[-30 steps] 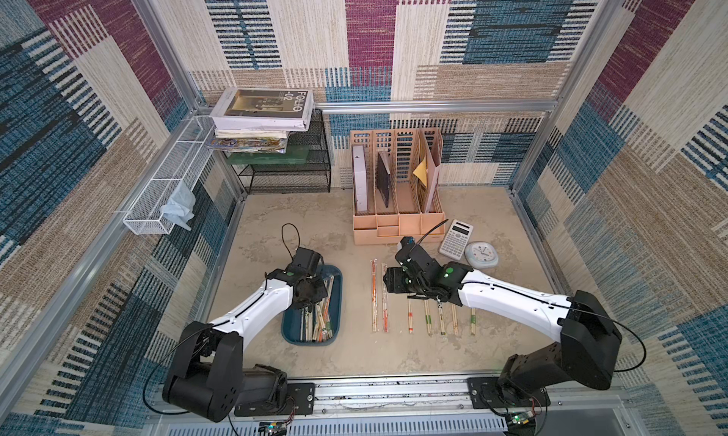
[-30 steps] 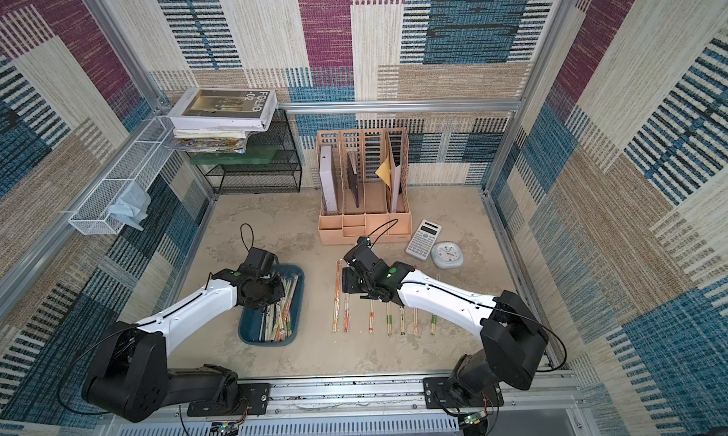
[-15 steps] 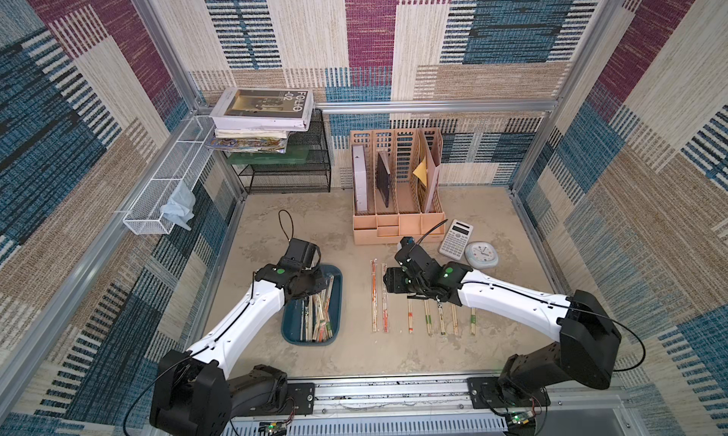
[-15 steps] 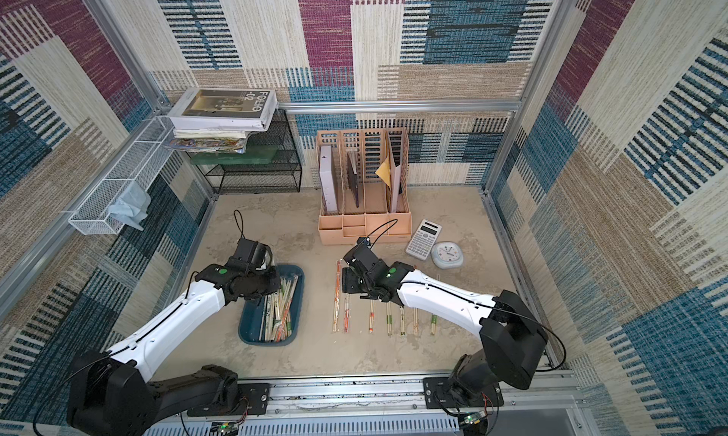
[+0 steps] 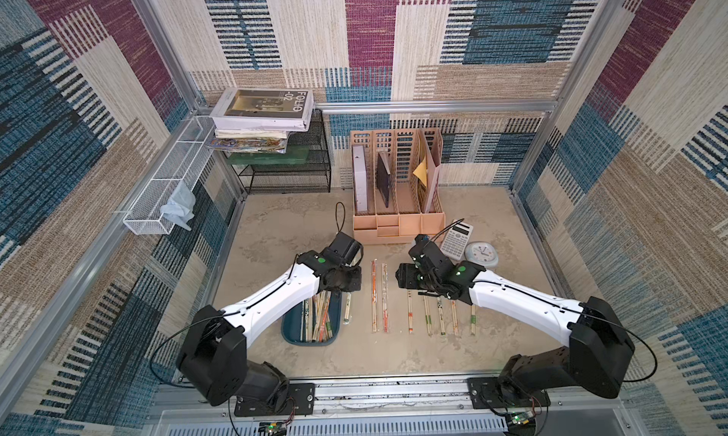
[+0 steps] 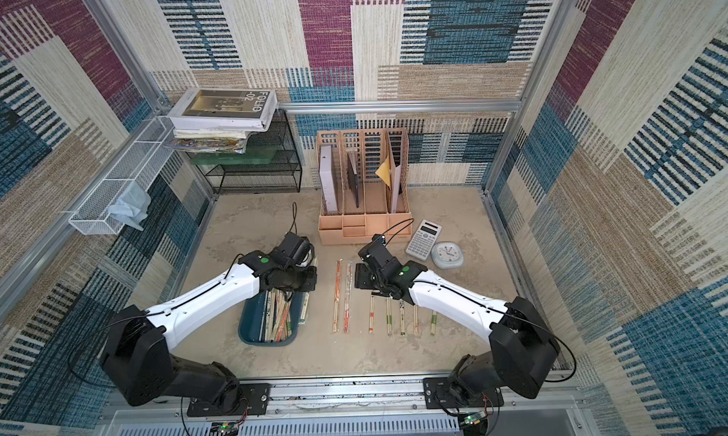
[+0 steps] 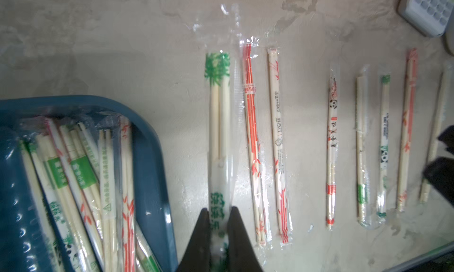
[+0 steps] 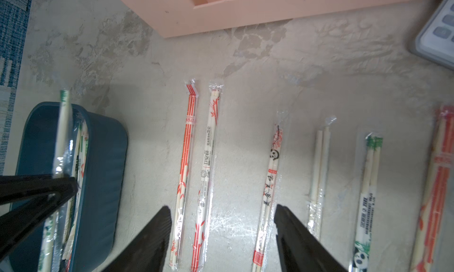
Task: Take the paired disposable chopsticks out of the storage box
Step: Pick up the paired disposable chopsticks from the storage box, then place the paired disposable chopsticks at the center of the board.
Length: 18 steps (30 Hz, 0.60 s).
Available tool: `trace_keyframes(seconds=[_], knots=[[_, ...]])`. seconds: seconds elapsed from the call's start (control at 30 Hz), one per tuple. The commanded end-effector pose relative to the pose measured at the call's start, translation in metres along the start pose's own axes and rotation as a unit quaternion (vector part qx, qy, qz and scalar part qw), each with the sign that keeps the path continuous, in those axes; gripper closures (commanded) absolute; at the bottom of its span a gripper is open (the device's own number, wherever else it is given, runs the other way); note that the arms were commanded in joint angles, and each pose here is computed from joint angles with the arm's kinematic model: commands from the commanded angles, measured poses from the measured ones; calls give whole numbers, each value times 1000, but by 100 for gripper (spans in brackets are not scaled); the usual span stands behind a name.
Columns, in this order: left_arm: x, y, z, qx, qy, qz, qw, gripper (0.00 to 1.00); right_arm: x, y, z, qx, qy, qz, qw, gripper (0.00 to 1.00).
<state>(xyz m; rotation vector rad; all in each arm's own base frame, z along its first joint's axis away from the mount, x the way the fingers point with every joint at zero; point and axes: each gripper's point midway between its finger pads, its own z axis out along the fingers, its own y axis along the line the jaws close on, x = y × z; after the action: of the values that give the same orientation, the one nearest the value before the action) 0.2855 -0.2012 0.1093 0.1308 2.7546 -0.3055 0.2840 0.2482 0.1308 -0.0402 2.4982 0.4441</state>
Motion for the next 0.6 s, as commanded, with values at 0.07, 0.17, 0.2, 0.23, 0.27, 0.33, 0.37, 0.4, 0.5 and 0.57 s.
trace_keyframes(seconds=[0.07,0.17,0.2,0.23,0.27,0.33,0.37,0.4,0.5,0.57], knots=[[0,-5,24,-24,7,1,1000,100,4,-8,-2,2,4,5,1000,30],[1,-8,41,-24,11,-13,1000,100,8,-10,-2,3,8,7,1000,30],[2,-9,47,-24,12,-17,999,100,9,-11,-2,3,8,8,1000,30],[3,-10,51,-24,15,-19,999,100,9,-11,-3,3,9,8,1000,30],[4,-11,56,-23,18,-20,999,100,9,-11,-3,2,8,8,1000,30],[6,-13,64,-23,25,-23,999,100,9,-11,-4,2,7,7,1000,30],[7,-15,67,-23,26,-24,999,100,9,-11,-4,2,7,7,1000,30],[9,-16,70,-24,29,-24,999,100,9,-11,-4,2,6,7,1000,30],[9,-19,77,-25,32,-23,999,97,9,-11,-4,1,8,7,1000,30],[10,-19,79,-29,36,-22,999,94,9,-10,-4,0,7,7,1000,30]])
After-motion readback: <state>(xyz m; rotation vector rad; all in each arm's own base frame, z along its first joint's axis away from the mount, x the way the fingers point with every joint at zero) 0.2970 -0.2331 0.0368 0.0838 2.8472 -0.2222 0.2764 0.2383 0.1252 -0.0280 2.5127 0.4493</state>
